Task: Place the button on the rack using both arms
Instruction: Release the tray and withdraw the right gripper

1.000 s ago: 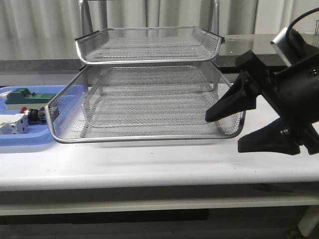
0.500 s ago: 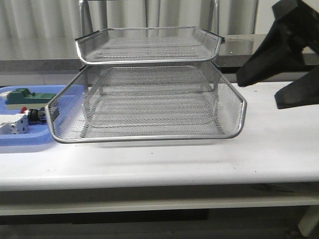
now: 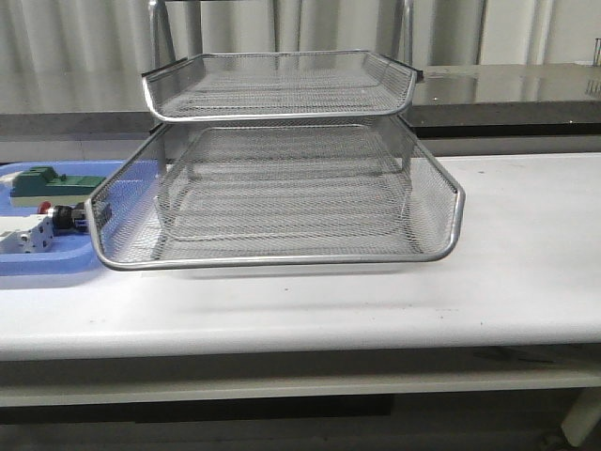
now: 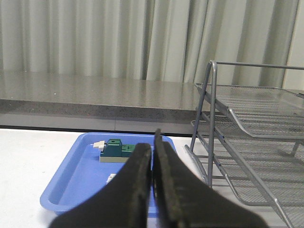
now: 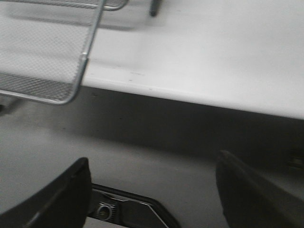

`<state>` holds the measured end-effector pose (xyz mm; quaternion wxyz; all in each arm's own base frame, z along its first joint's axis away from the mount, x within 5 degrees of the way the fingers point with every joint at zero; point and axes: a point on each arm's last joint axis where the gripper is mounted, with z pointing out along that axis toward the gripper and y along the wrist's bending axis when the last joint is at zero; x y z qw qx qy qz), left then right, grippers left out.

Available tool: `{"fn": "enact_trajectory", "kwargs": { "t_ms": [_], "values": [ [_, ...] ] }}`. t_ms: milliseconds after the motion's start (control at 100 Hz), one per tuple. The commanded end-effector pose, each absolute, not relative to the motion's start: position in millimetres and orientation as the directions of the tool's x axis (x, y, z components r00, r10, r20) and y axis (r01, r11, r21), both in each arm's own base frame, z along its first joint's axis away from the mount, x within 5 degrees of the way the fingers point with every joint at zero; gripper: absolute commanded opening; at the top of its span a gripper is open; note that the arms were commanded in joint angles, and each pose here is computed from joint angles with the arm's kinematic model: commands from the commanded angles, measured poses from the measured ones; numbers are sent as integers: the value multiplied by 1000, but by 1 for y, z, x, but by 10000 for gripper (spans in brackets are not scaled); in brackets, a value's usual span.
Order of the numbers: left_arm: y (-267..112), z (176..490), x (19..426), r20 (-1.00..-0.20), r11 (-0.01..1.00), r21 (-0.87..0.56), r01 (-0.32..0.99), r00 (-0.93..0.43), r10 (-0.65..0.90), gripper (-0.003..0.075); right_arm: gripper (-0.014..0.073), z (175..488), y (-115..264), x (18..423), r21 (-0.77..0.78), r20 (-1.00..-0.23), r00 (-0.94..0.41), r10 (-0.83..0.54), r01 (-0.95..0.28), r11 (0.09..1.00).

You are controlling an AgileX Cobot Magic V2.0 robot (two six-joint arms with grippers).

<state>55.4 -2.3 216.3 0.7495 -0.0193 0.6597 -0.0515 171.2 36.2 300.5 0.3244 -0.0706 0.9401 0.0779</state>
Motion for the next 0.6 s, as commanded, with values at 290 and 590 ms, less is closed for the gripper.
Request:
{"fn": "enact_trajectory", "kwargs": {
  "t_ms": [290, 590],
  "values": [
    [-3, 209, 54, -974, 991, -113, 66, 188, -123, 4, 518, 339, 14, 131, 14, -741, -672, -18, -43, 999],
    [-3, 209, 54, -974, 991, -113, 66, 188, -123, 4, 130, 345, 9, 116, 1, -765, -644, -15, -24, 1000]
  ]
}}
